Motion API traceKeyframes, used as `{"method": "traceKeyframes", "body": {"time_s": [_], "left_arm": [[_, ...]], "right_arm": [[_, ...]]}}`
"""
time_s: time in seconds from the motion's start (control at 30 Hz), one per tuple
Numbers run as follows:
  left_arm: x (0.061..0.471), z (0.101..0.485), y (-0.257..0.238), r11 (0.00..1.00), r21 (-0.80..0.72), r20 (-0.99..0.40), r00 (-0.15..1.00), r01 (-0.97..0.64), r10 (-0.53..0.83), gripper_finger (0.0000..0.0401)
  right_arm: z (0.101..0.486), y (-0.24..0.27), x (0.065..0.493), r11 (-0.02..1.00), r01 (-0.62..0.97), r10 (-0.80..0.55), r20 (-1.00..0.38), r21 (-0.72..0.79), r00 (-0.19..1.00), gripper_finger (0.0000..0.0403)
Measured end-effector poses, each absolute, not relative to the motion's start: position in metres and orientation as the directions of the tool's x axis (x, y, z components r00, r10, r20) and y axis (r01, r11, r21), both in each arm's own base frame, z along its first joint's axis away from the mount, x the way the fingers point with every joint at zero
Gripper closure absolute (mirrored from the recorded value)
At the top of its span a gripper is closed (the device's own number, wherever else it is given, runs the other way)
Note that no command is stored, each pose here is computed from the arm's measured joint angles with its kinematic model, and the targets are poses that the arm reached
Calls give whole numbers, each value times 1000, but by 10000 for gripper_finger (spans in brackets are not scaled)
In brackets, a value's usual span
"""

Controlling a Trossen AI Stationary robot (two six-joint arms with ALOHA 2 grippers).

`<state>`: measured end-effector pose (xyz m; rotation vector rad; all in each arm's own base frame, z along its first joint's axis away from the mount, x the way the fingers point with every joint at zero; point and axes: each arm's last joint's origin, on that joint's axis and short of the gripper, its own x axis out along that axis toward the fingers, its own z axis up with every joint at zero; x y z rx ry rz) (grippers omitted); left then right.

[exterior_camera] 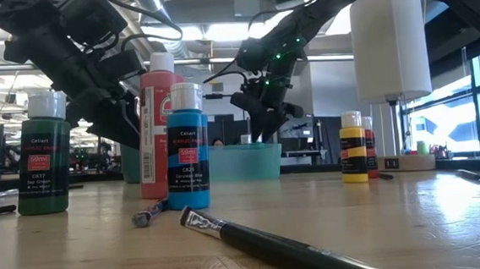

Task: Pick & Place Paint Supplies
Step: Put the top small green paint bottle into the green cup

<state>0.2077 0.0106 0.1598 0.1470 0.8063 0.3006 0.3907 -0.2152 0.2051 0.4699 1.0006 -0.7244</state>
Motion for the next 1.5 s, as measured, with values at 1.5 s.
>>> {"method": "traceKeyframes", "body": {"time_s": [1.5], "left_arm": [[208, 160, 11, 947, 243, -687, 653, -209, 320, 189]], "right_arm": [[232, -174, 406, 773, 629, -209, -907, 77, 367, 401]]}}
